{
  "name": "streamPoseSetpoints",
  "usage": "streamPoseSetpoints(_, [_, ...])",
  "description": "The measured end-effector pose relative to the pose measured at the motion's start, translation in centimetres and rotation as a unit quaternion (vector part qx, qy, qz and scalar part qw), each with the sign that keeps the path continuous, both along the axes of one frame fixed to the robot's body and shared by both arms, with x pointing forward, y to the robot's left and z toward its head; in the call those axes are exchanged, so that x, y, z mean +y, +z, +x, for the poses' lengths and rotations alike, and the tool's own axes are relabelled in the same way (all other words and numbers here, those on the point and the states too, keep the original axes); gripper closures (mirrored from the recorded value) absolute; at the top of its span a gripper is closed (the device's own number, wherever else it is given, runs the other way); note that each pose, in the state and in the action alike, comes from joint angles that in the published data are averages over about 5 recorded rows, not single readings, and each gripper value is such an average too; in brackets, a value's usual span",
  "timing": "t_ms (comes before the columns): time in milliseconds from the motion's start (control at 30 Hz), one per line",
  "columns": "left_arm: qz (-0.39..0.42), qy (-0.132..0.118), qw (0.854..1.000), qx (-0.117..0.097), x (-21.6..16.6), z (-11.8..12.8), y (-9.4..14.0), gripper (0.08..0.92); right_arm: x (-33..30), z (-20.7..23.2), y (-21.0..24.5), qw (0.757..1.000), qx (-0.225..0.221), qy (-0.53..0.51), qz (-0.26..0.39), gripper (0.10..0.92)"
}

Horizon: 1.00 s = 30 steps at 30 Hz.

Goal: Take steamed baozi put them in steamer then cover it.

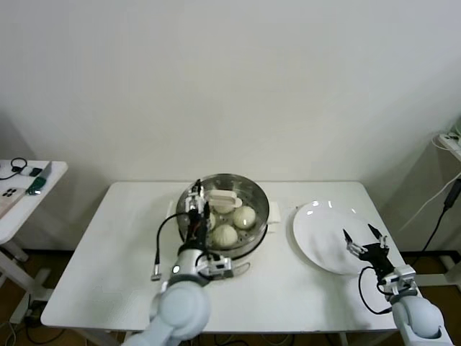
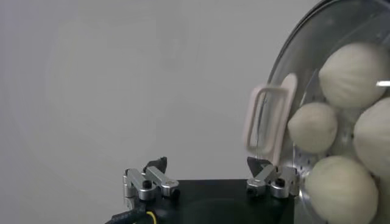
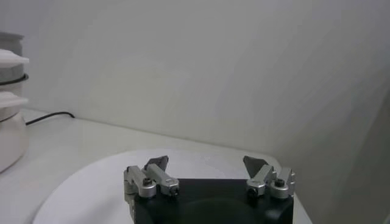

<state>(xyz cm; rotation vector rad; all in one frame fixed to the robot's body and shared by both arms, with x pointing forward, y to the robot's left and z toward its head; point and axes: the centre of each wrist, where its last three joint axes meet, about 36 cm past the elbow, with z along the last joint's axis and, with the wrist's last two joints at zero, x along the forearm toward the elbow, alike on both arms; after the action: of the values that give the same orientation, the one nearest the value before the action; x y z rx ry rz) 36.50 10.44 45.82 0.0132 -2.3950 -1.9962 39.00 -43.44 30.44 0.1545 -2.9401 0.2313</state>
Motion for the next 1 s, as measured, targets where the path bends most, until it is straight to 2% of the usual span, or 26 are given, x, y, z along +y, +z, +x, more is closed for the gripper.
streamPoseSetpoints(200, [-0.06,0.029,0.998,-0.002,2.9,-1.2,0.8,0.177,-0.1,-0.1,0.1,1.0,-0.001,0.002,-0.001,0.2])
streamPoseSetpoints(333, [-0.122,0.051,0.991,0.004,5.3,-1.5,1.0,0.177,-0.1,-0.3,0.3,1.0,-0.004,0.004,-0.002,0.2])
streamPoseSetpoints(400, [-0.157,0.054,0.986,0.008,6.6,-1.7,0.8,0.177,-0.1,-0.4,0.4,1.0,-0.007,0.005,-0.002,0.2])
streamPoseSetpoints(500, [-0.213,0.046,0.976,0.009,8.6,-1.9,0.2,0.177,-0.1,-0.6,0.5,1.0,-0.011,0.007,-0.002,0.2])
streamPoseSetpoints(600, [-0.276,0.032,0.961,0.006,10.5,-2.3,-0.9,0.177,0.0,-0.9,0.6,1.0,-0.015,0.009,-0.001,0.2])
streamPoseSetpoints(733, [-0.363,0.023,0.932,-0.001,12.9,-3.0,-3.1,0.177,0.4,-1.4,0.8,1.0,-0.022,0.011,0.003,0.2])
streamPoseSetpoints(867, [-0.433,0.028,0.901,-0.013,14.9,-4.1,-5.5,0.177,1.0,-2.1,0.8,0.999,-0.028,0.015,0.01,0.2])
streamPoseSetpoints(1000, [-0.484,0.043,0.874,-0.025,16.5,-5.2,-7.8,0.177,1.7,-2.9,0.8,0.999,-0.033,0.019,0.016,0.2])
